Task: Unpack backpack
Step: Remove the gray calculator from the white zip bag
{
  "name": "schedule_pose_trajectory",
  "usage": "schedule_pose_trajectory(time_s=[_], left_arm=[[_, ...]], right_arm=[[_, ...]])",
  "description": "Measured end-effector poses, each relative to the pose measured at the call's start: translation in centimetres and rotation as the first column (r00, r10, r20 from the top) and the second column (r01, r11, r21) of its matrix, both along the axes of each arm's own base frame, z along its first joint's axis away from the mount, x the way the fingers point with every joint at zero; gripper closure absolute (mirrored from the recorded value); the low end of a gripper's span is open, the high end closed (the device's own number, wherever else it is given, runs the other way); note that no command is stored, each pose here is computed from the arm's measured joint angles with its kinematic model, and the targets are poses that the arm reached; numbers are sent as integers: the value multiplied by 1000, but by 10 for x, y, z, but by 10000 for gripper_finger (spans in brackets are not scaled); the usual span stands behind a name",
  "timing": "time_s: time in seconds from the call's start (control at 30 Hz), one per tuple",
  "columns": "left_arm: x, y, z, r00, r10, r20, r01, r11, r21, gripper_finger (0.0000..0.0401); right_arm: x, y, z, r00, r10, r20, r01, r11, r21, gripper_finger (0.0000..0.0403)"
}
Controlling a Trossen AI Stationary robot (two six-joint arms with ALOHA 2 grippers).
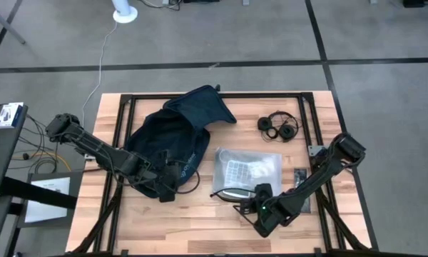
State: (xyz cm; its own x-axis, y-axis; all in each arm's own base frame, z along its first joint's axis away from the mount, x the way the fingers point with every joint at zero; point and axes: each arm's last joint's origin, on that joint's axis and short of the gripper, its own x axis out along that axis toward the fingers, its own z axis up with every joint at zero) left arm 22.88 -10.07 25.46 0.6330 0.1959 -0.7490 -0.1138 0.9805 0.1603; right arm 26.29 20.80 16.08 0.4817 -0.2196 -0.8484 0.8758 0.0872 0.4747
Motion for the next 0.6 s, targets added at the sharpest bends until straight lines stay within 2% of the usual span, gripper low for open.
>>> schedule_pose_trajectory(time_s=[0.2,0.33,0.47,0.6], left_arm=[[9,6,5,994,61,95,-60,998,-13,267],[12,9,6,989,89,115,-86,996,-33,267],[14,13,6,987,115,117,-110,993,-43,267],[14,13,6,985,127,120,-122,991,-55,267]], right_arm=[[-8,-13,0,993,-56,-106,47,995,-84,330],[-3,-20,0,991,-42,-126,29,994,-104,317],[3,-27,-2,984,-14,-177,0,997,-78,280],[7,-31,-4,977,27,-210,-41,997,-60,226]])
